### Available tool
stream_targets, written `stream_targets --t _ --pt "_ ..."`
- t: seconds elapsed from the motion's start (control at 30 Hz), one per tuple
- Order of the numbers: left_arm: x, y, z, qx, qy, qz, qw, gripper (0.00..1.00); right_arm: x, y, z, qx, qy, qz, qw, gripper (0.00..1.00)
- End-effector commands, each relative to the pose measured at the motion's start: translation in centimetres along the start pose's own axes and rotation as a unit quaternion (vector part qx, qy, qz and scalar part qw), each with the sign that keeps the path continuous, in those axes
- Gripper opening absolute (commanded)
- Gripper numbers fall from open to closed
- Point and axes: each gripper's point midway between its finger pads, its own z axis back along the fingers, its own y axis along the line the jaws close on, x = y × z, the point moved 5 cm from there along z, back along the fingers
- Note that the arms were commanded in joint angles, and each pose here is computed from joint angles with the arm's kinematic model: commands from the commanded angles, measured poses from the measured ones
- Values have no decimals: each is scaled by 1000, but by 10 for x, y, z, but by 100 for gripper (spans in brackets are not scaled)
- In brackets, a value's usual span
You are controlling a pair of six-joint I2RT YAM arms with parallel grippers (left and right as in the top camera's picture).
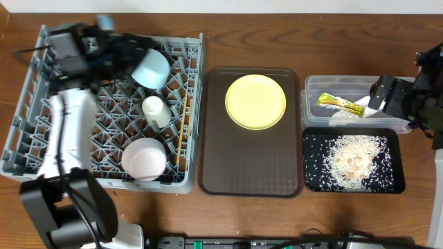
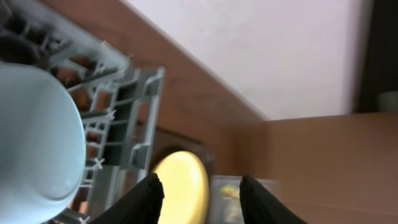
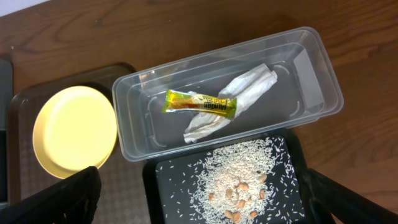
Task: Sort waste into correct bins and load items into the dishwasher
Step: 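Lower the light-blue bowl into the rack and release it, then move the left gripper back to the yellow plate on the brown tray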
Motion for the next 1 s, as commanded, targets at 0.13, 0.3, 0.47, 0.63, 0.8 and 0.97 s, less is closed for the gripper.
stream_targets --t 0.13,0.3,0.47,0.63,0.8,0.97 --pt "-8 49 -34 214 -47 -83 972 39 2 0 3 2 -5 -8 1000 99" --pt "-14 57 -31 234 -29 -79 969 31 2 0 3 2 -5 -8 1000 99" --pt "-18 52 -22 240 -25 -75 968 28 2 0 3 2 -5 -8 1000 99" --pt "-27 42 -9 249 -17 -73 966 27 2 0 3 2 -5 -8 1000 99" --pt "-27 17 5 249 -40 -108 962 27 2 0 3 2 -5 -8 1000 99" --pt "-16 4 21 304 -104 -159 934 24 2 0 3 2 -5 -8 1000 99"
